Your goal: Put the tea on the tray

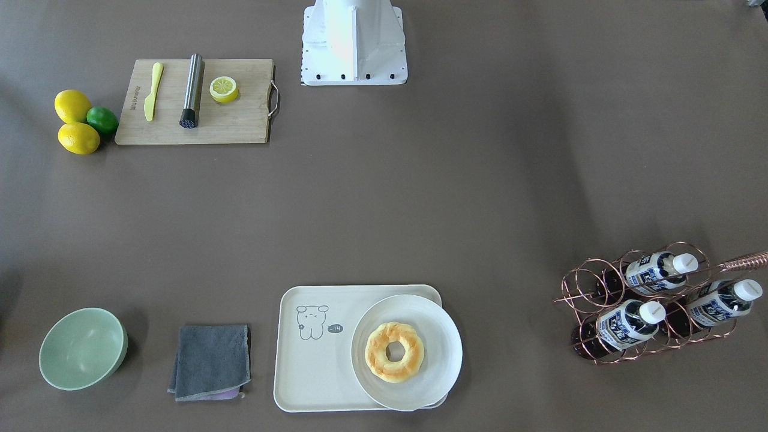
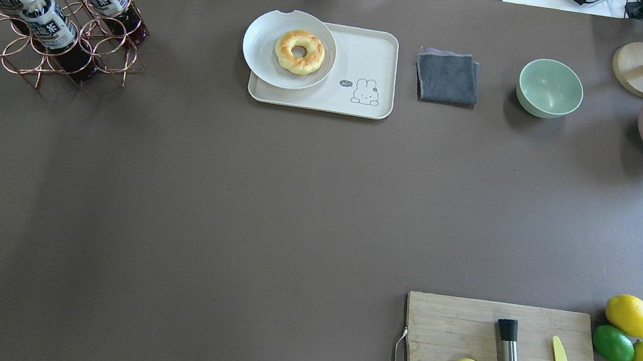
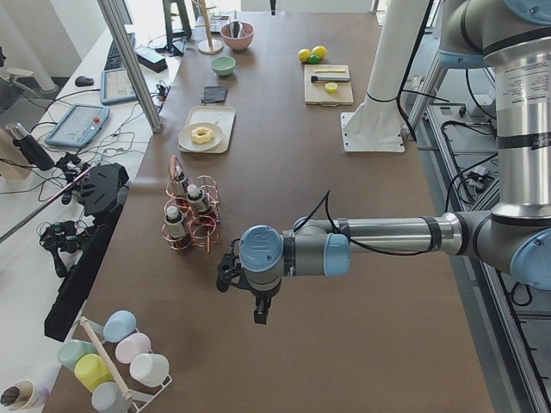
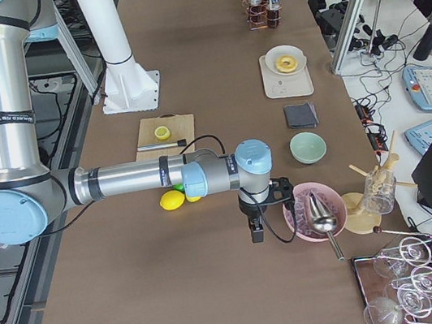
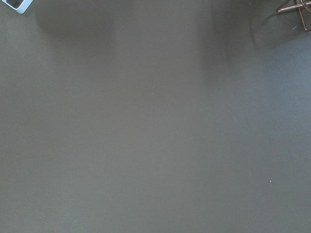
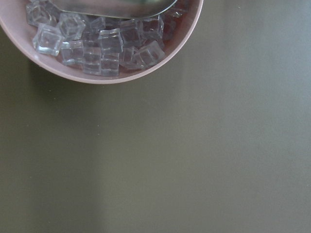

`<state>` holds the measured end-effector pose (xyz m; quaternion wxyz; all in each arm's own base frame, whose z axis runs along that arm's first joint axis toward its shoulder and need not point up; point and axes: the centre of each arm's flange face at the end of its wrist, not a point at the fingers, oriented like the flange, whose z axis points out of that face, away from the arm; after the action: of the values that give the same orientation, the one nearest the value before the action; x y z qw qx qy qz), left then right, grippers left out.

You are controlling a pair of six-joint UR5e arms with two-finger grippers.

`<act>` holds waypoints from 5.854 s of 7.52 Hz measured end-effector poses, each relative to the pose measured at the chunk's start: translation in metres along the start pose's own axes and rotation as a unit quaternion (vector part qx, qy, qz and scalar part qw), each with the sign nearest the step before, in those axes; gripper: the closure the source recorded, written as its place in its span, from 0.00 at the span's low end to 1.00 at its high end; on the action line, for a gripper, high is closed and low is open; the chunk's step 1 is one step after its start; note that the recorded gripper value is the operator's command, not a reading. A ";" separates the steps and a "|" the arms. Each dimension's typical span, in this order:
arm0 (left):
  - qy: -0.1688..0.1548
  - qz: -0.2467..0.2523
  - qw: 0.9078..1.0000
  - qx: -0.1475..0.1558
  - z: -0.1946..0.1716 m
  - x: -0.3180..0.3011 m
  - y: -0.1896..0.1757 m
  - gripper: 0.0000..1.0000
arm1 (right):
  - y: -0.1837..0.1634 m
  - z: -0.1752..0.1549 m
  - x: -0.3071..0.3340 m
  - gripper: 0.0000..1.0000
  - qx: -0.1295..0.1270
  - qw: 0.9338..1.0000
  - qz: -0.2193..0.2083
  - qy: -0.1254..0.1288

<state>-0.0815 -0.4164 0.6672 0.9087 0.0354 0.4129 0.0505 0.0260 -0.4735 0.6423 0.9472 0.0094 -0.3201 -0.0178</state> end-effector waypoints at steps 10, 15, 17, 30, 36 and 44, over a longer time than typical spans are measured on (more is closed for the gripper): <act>-0.002 0.011 1.000 0.014 -0.013 0.013 -0.011 0.01 | 0.001 0.001 0.001 0.00 -0.001 1.000 0.000 0.000; -0.009 0.054 0.997 0.048 -0.037 0.033 -0.047 0.01 | 0.001 0.001 0.001 0.00 -0.001 1.000 -0.002 0.000; -0.010 0.070 0.996 0.060 -0.039 0.037 -0.050 0.01 | 0.001 0.001 0.001 0.00 -0.001 1.000 -0.002 0.000; 0.017 0.070 0.975 0.211 -0.065 0.156 -0.113 0.02 | -0.032 -0.032 -0.068 0.00 0.124 0.985 -0.116 -0.021; 0.011 -0.099 0.939 0.330 -0.003 0.281 -0.127 0.03 | -0.041 -0.029 -0.122 0.00 0.134 0.987 -0.079 -0.036; -0.030 -0.122 0.919 0.373 0.051 0.338 -0.170 0.22 | -0.041 -0.027 -0.122 0.00 0.135 0.987 -0.077 -0.032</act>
<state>0.1883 -0.5452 0.4299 0.8407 0.3228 0.3753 -0.2193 -0.0551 -0.5090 0.5455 0.9223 0.1617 -0.3477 -0.0478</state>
